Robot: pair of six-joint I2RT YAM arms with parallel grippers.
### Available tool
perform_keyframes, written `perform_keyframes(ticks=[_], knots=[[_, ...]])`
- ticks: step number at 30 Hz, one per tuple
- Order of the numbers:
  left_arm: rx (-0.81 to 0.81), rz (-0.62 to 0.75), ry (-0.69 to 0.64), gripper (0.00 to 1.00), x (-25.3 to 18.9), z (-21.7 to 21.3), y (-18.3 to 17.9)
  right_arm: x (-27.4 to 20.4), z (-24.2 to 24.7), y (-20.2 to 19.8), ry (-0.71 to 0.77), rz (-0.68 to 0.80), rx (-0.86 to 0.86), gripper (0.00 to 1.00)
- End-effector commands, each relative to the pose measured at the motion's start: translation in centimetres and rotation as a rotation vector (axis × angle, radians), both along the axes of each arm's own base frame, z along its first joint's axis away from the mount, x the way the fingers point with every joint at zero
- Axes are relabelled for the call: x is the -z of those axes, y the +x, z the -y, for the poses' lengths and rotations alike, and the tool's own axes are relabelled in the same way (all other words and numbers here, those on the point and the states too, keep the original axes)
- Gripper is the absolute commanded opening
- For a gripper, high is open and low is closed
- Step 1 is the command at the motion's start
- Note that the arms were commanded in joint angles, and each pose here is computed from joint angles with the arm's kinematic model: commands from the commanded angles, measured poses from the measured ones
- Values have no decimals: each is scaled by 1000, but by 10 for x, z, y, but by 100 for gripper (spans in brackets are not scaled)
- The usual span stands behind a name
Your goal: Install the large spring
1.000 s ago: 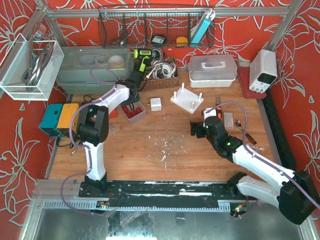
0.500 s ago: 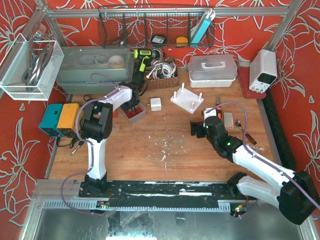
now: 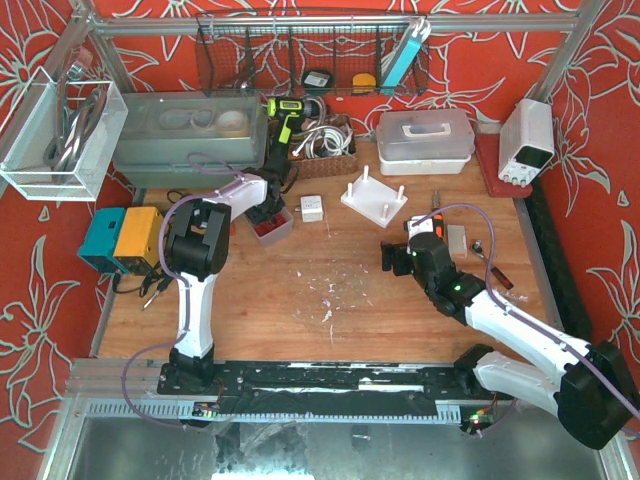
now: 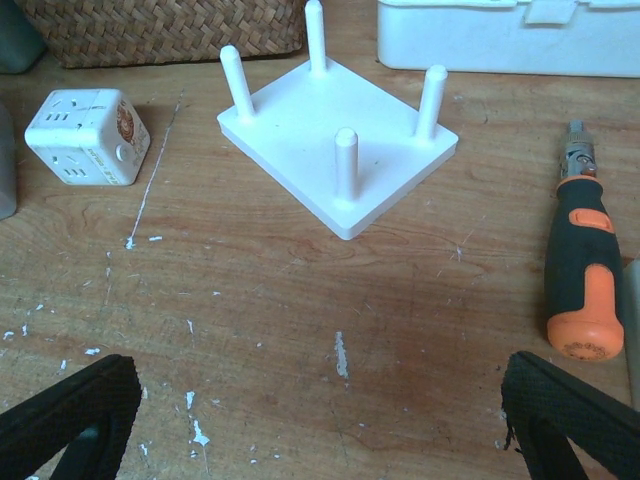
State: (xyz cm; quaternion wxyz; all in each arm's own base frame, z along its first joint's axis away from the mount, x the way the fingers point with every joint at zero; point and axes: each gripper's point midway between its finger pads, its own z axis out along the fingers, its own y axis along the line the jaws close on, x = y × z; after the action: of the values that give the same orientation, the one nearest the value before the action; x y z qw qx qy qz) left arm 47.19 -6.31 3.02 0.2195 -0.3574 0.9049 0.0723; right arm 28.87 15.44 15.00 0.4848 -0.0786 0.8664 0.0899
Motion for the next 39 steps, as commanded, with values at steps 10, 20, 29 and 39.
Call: perform_keyframes(ticks=[10,20,29,39], knots=[[43,48,32,25,-27,-3,7,-1,4,1,-28,10,16,99],[124,225,11,19,-98,2,9,-4,7,2,-41,14,29,99],[444,494,-23,16,-179,53,-12,-23,9,2,-25,18,46,99],[952,867,-139,12,-209,165,-116,-67,30,-18,-54,-27,82,99]])
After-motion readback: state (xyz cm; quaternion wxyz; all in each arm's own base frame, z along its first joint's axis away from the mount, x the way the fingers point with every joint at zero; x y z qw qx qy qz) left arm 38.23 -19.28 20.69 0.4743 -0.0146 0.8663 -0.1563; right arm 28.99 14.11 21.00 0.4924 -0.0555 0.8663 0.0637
